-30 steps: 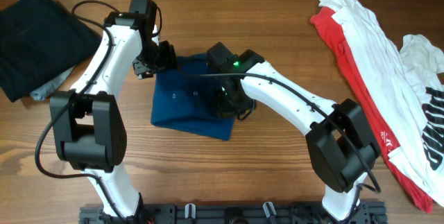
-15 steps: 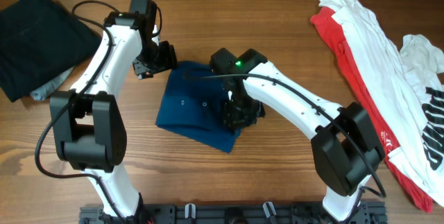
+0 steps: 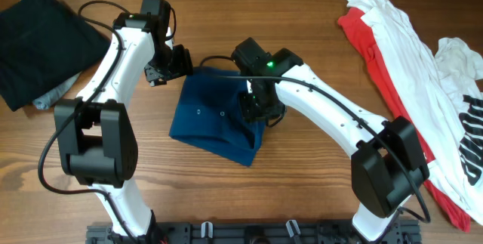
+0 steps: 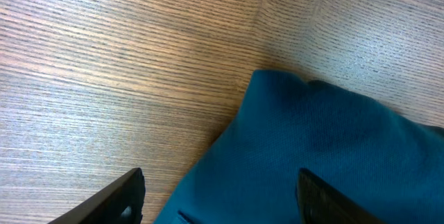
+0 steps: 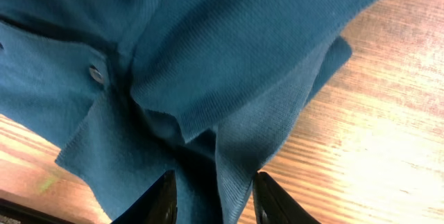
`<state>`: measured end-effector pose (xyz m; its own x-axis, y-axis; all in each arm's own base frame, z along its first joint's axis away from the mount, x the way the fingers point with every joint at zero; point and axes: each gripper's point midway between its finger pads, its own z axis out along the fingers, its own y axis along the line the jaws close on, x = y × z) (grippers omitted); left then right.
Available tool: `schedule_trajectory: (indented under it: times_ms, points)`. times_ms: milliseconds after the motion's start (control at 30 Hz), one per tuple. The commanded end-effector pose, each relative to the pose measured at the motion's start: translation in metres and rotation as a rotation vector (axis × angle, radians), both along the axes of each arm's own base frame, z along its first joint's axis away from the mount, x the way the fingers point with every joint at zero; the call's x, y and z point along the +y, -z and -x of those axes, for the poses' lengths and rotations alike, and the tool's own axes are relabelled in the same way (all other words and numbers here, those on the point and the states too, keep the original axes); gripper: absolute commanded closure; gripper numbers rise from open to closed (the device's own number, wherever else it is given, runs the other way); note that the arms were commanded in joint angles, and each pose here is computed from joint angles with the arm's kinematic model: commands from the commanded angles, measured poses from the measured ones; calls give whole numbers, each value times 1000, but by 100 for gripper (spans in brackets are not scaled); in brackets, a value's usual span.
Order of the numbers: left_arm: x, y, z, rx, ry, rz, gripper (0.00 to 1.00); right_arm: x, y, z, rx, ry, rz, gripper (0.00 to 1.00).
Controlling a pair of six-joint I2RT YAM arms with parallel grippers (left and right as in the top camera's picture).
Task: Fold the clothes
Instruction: 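Pull the bundle's right corner rightward with the right gripper to square it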
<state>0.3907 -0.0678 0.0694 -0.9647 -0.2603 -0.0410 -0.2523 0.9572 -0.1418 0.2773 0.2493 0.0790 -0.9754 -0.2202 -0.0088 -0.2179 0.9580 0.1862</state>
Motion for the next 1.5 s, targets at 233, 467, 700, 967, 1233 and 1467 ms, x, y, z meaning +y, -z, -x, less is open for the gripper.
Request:
schedule_trajectory:
  times_ms: [233, 467, 700, 967, 1233, 1467]
  points:
    - [2, -1, -2, 0, -5, -10, 30, -20, 19, -9, -18, 25, 129, 65]
    - [3, -1, -2, -1, -5, -14, 30, -22, 19, -15, -32, 37, 127, 68]
    - [3, -1, -2, -1, -5, -14, 30, -19, 19, -13, -25, 20, 113, 83]
    - [3, -1, -2, -1, -5, -14, 30, -10, 19, -11, -6, 0, 64, 96]
    - [3, -1, -2, -1, -6, -15, 30, -13, 20, -15, -24, 13, 81, 96]
    - [3, -1, -2, -1, -6, -15, 30, -27, 20, -11, 14, 81, 119, 96]
